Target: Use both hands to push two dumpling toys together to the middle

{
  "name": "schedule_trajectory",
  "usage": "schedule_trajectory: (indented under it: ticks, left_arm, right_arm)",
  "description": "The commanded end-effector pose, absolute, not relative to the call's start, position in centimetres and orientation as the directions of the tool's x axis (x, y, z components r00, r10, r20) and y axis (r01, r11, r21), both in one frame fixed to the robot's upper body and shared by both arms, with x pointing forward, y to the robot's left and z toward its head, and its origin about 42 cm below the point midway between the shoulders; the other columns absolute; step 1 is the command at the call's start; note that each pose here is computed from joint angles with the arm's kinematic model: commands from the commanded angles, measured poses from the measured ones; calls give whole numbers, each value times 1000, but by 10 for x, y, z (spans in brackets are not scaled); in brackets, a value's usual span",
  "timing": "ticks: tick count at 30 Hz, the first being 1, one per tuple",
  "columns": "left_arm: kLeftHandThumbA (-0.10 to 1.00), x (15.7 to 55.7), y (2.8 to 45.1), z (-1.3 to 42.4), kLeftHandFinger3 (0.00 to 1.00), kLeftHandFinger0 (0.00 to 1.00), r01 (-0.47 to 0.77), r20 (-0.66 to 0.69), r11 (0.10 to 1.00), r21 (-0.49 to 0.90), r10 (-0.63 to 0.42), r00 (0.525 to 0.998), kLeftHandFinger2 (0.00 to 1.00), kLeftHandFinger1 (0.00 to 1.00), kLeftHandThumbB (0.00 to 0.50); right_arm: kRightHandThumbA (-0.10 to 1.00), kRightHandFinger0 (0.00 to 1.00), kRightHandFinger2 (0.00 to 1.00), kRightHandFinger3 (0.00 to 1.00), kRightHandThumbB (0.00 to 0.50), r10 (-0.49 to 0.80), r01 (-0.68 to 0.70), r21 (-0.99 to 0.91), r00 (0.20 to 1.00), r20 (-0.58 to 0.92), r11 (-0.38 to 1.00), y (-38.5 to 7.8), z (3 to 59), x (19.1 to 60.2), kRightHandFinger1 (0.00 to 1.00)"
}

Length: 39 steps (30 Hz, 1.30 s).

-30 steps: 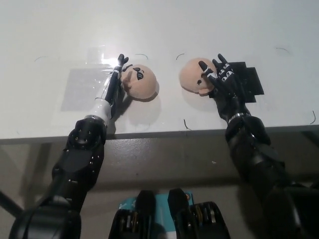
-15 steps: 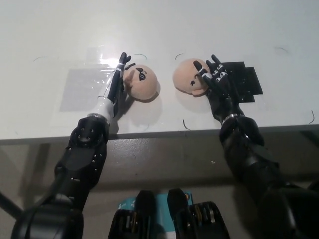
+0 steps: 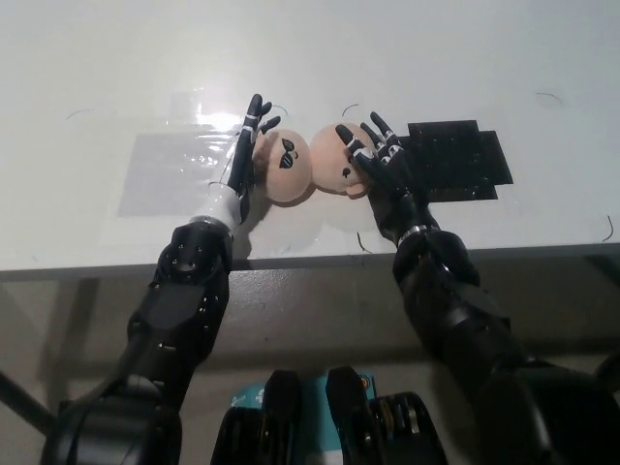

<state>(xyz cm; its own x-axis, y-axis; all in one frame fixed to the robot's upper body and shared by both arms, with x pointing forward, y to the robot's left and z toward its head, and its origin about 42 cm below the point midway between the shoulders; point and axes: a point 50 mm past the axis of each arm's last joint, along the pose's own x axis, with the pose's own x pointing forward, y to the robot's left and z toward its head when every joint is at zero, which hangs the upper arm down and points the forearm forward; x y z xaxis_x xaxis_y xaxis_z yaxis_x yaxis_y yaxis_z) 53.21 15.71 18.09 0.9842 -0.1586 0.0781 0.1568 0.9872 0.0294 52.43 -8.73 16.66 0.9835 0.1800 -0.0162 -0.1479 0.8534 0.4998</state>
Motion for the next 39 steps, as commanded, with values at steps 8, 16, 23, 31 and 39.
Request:
schedule_trajectory:
  ticks: [8,16,23,31,39]
  left_arm:
    - [1000,543,133,207,1000,1000,182,119,983,34,-184,976,1000,1000,366]
    - [1000,540,158,201,1000,1000,127,125,972,198,-153,980,1000,1000,341]
    - [1000,539,209,205,1000,1000,120,149,929,349,-181,972,1000,1000,419]
    - [1000,534,259,218,1000,1000,88,173,928,361,-159,972,1000,1000,372]
    - [1000,528,289,229,1000,1000,68,175,935,347,-136,975,1000,1000,302]
  right_arm:
    - [1000,1000,1000,1000,242,236,-216,496,971,23,841,-64,184,527,1000]
    - [1000,1000,1000,1000,260,201,-210,434,977,67,876,-84,187,532,1000]
    - [1000,1000,1000,1000,237,201,-239,239,965,170,941,-110,207,541,1000]
    - [1000,1000,1000,1000,227,228,-269,177,948,222,947,-140,221,547,1000]
    - [1000,1000,1000,1000,239,225,-280,231,945,237,932,-149,224,544,1000]
